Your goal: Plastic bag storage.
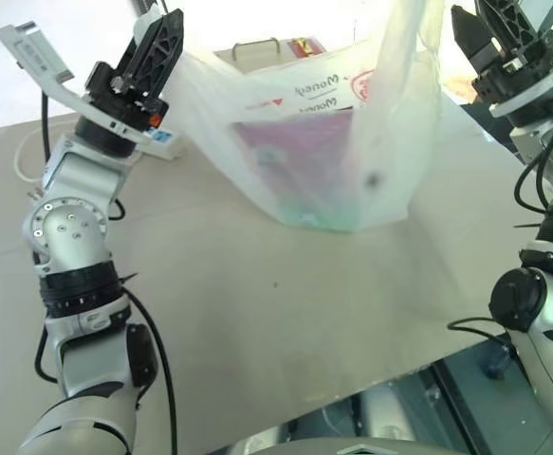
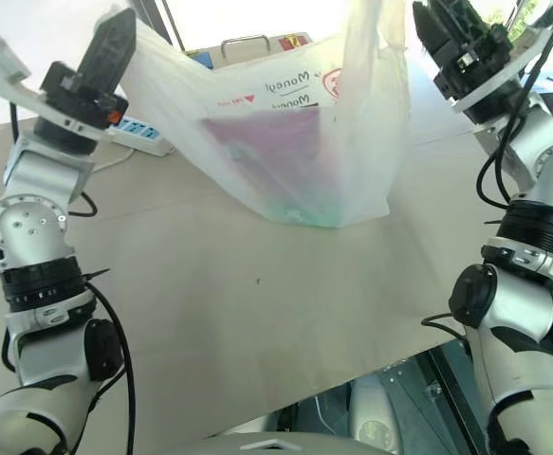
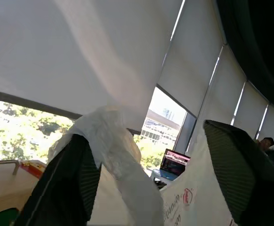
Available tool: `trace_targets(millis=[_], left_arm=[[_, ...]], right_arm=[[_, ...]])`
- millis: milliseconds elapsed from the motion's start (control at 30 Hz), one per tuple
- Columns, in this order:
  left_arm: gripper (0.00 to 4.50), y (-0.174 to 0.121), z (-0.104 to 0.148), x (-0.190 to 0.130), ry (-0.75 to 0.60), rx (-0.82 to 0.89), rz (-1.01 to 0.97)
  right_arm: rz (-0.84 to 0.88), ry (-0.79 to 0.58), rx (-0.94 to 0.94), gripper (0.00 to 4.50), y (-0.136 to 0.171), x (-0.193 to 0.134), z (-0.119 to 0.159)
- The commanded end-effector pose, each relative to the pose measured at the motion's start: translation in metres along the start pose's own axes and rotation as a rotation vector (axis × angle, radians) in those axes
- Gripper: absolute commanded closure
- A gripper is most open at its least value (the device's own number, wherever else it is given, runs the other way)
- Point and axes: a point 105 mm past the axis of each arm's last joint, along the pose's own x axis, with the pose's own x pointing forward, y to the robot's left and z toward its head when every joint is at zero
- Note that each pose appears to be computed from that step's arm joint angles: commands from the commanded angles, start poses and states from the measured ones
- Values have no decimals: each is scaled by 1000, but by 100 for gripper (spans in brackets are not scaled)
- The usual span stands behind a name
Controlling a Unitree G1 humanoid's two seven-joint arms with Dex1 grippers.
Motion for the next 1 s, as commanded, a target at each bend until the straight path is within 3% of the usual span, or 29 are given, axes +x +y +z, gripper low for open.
trace_targets(millis=[33,167,300,433,633,833,1000], left_arm=[[0,11,14,-26,3,39,50],[0,32,-22,-93,196,-25,202],[0,24,-70,-161,446,-126,312],[0,11,-105,-217,673,-68,433],[0,-15,-143,-241,764,41,531],[0,-36,-147,-255,754,151,540],[0,-70,-150,-266,789,137,520]], right_arm=[[76,124,-16,5,20,-22,-15],[-134,281,-9,5,-15,-74,-52],[-401,534,-189,5,-61,-123,-99],[-488,557,-335,5,-83,-148,-117],[-497,629,-601,5,-95,-193,-136],[-466,623,-627,5,-81,-214,-131],[-481,714,-662,5,-75,-249,-122]])
